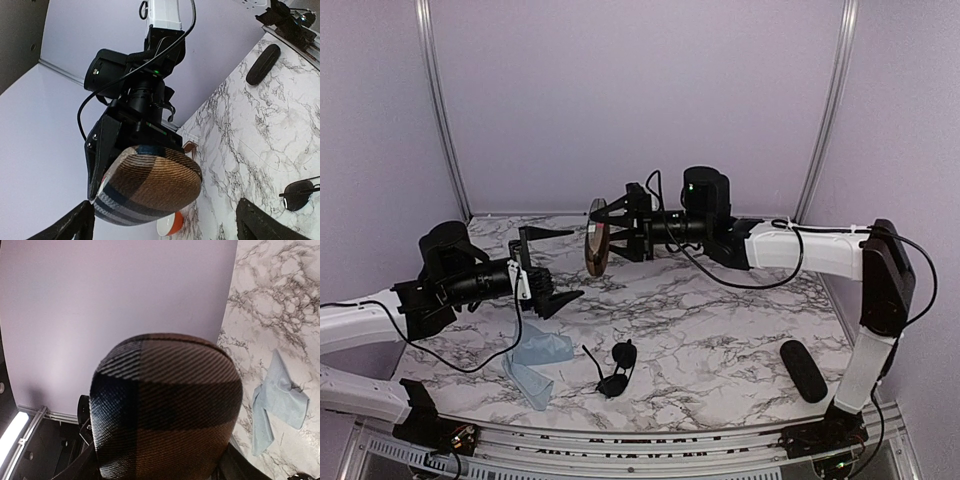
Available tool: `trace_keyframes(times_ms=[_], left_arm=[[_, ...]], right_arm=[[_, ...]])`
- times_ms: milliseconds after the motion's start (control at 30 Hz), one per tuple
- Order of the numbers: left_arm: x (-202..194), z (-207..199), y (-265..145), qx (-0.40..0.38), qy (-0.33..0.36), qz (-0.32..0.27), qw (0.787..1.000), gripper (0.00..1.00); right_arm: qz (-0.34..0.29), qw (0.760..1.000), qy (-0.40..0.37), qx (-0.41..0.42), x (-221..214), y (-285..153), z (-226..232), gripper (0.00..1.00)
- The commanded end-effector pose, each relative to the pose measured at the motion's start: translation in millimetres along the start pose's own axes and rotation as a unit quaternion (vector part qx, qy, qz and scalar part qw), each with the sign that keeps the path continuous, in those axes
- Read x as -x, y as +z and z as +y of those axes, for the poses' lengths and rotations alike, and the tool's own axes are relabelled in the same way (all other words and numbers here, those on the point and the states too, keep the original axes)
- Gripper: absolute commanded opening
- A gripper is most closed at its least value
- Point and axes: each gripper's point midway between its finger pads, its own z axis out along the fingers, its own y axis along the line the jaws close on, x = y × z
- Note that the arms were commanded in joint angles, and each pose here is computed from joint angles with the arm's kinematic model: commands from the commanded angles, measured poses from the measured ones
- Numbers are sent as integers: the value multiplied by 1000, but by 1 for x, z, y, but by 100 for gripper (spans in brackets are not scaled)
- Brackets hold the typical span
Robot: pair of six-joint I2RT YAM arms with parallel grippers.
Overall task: Organize the sunglasses
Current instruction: Pass from the left arm to the right, then open the sunglasses case.
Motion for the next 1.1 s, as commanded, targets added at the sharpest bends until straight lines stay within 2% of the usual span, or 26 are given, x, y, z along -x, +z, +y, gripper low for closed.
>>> trace_keyframes(times_ms=[0, 133, 200, 400, 533, 567, 633, 767, 867, 967, 1067], left_arm=[[-2, 50, -1, 75, -137, 37, 987, 99], [-11, 99, -7, 169, -249, 66, 951, 99], [-13, 111, -8, 185, -288, 65, 937, 99], [-10, 134, -2, 152, -411, 21, 899, 99], [-25, 141, 11, 120, -485, 44, 865, 99], [-28, 142, 16, 109, -502, 54, 856, 99], [-24, 151, 22, 86, -535, 36, 840, 99], [-8, 143, 30, -7, -591, -27, 806, 99], [13, 125, 34, -84, -595, -59, 797, 99], [19, 112, 34, -99, -586, -62, 802, 99], [22, 105, 35, -114, -588, -63, 798, 99]], right_arm=[[-50, 995, -81, -18, 24, -22, 23, 45], [-79, 987, -125, -68, 41, -35, 17, 44], [-104, 976, -160, -101, 52, -44, 16, 44], [-177, 931, -256, -190, 71, -77, 17, 44], [-213, 900, -317, -210, 74, -96, 23, 45], [-219, 894, -330, -210, 74, -99, 25, 45], [-228, 882, -360, -201, 72, -103, 33, 46], [-225, 865, -419, -159, 62, -103, 53, 45], [-209, 856, -456, -126, 50, -99, 63, 45], [-193, 841, -497, -86, 32, -93, 75, 45], [-179, 821, -541, -43, 13, -85, 93, 45]])
